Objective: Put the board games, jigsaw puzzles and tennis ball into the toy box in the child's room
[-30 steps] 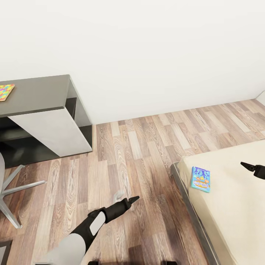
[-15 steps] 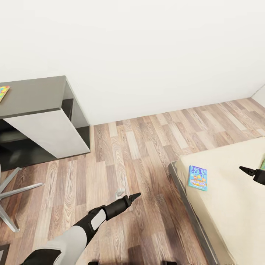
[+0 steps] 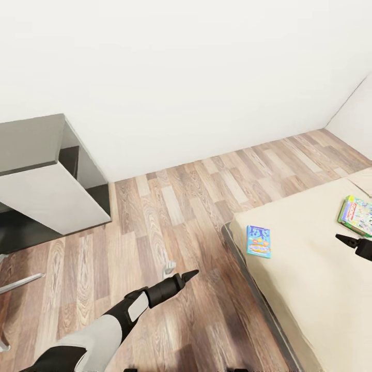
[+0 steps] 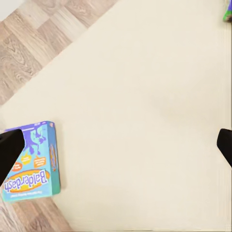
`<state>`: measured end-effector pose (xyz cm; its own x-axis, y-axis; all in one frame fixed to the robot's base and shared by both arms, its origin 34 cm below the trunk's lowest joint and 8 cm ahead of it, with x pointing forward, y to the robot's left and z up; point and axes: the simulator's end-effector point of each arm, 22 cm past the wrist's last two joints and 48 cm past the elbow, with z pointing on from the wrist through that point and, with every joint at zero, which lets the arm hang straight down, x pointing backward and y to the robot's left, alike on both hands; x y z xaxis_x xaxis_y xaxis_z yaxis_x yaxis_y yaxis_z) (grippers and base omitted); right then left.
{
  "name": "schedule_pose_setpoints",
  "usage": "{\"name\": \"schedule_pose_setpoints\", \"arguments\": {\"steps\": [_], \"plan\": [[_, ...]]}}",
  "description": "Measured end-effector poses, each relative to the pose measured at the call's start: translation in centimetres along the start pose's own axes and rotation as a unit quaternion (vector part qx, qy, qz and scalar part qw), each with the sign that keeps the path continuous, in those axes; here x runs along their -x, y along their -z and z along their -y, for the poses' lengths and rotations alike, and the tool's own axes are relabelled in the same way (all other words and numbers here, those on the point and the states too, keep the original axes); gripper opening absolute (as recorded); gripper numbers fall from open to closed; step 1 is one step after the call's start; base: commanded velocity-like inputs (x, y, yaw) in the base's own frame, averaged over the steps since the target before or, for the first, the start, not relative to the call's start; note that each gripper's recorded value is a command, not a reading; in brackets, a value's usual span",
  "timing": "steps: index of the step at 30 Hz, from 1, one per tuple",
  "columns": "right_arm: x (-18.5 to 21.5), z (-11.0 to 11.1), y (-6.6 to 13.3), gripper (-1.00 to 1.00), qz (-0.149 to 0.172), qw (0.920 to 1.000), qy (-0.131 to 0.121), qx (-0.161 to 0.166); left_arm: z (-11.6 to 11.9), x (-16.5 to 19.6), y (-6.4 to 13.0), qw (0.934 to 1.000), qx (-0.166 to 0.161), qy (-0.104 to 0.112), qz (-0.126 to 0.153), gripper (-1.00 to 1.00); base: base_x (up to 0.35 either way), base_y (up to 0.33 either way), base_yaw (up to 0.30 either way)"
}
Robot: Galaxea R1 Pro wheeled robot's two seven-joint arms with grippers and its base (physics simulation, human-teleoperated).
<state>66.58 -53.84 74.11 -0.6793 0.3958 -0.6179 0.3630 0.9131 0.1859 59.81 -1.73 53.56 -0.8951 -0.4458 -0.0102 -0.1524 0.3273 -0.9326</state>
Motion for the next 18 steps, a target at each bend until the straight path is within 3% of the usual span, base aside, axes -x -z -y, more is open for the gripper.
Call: {"name": "schedule_pose_setpoints", "arguments": {"steps": [10, 15, 18], "plan": [[0.1, -0.1, 0.2, 1.00, 0.002, 1.0000, -0.001, 0.000, 1.1, 0.5, -0.3, 0.9994, -0.011, -0.034, -0.006, 1.00, 0.000, 0.000, -0.268], [0.2, -0.1, 0.2, 1.00, 0.003, 1.0000, -0.001, 0.001, 3.4, 0.8, -0.3, 0.9968, -0.049, -0.063, -0.010, 1.00, 0.000, 0.000, -0.272], [0.2, -0.1, 0.3, 1.00, 0.004, 1.0000, -0.001, 0.001, 4.4, 0.7, -0.2, 0.9955, -0.068, -0.064, -0.013, 1.00, 0.000, 0.000, -0.271]]}}
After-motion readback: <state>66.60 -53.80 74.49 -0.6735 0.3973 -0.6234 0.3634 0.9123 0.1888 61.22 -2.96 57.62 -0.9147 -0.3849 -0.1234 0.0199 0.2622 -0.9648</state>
